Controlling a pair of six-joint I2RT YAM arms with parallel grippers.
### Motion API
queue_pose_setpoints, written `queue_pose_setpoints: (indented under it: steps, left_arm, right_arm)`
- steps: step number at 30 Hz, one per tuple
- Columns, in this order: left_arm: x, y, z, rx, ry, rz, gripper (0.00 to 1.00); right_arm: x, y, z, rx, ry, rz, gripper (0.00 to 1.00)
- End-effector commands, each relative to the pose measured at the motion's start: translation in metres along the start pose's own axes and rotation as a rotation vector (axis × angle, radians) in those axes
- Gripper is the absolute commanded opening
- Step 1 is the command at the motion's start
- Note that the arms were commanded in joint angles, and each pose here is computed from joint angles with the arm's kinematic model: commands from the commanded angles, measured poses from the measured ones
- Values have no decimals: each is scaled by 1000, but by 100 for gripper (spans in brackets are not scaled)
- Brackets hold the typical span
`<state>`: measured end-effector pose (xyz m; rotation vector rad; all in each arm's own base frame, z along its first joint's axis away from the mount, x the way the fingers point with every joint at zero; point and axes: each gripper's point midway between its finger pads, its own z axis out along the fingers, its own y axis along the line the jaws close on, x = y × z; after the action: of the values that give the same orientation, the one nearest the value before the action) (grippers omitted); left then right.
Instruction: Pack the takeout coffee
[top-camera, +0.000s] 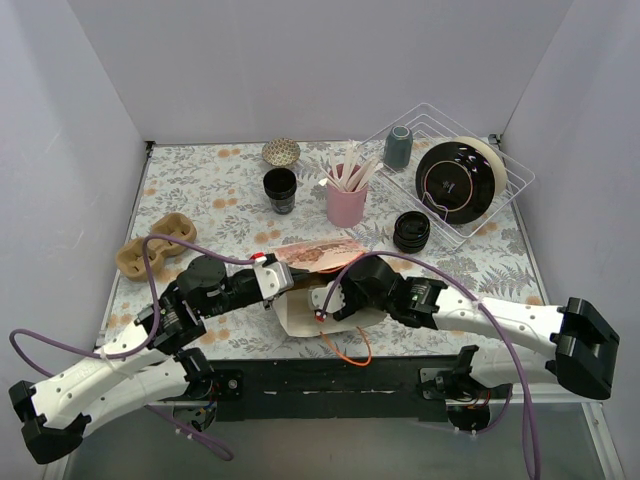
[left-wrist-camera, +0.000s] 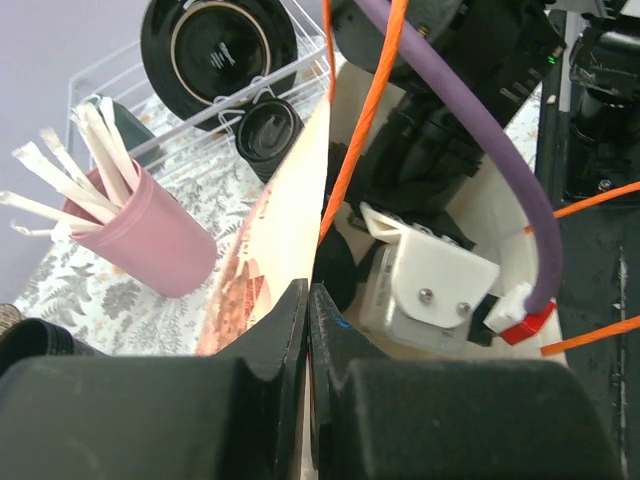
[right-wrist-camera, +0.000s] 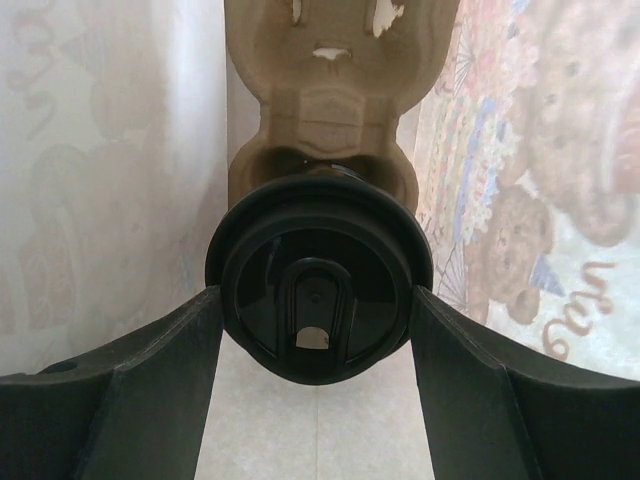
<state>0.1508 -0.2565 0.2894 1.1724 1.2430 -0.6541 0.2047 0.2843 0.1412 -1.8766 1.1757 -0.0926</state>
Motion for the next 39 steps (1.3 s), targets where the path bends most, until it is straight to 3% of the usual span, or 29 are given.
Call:
queue_pose_setpoints:
  steps: [1,12,23,39]
  left_arm:
    - [-2,-8,-4,22,-29,-45,0]
    - [7,-1,0,-29,-3,-80,0]
    - [-5,5,8,-19,-17,-102,0]
    - [-3,10,6,-31,12,-111,0]
  right_arm:
    - [-9,-13,13,46,-70,-28,1]
    - [-3,-25,29,100,-98,-123,1]
    - [-24,-27,33,85,-197,-331,1]
    - [6,-19,63,82,-124,-87,1]
